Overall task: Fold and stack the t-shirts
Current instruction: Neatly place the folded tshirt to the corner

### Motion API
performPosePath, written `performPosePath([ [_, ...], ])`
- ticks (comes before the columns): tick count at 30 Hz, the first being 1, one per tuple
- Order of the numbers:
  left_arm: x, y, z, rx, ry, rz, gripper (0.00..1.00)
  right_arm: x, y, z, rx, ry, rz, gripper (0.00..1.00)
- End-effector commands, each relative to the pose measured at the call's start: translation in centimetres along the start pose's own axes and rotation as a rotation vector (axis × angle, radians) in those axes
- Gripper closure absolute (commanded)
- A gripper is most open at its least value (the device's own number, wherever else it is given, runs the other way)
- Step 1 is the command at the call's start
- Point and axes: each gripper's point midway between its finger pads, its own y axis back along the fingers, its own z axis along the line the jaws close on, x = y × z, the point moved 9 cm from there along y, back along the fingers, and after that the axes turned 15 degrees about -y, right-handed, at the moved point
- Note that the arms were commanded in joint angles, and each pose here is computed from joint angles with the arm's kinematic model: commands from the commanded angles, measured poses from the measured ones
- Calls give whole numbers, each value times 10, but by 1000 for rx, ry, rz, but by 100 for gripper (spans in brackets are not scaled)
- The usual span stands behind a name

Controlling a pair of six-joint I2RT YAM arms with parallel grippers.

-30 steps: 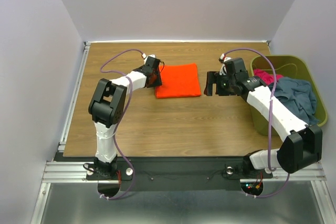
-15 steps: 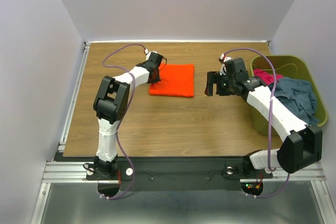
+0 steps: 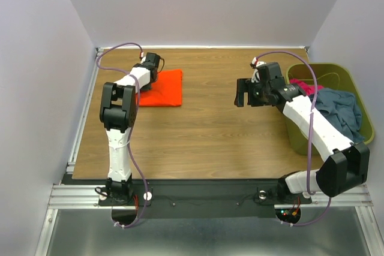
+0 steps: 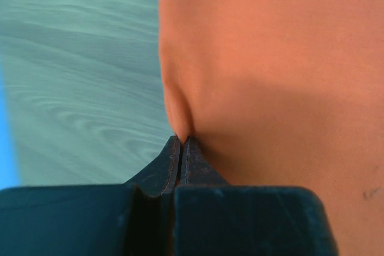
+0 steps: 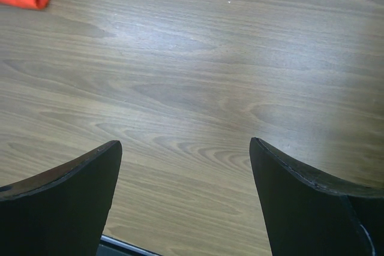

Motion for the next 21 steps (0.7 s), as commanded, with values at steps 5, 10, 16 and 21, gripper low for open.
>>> performPosePath([
  [5,20,-35,67,-346,-113,174,100,-10,13,11,-28,16,41,7],
  [10,28,-50,83,-508,-202,259,100,-7,16,14,-46,-18,78,8],
  [16,17,-60,106,-553,-184,237,99,-3,21,18,-71,-85,104,8],
  [21,6,-70,136,-587,-162,213,99,-4,18,23,-82,-132,131,8],
])
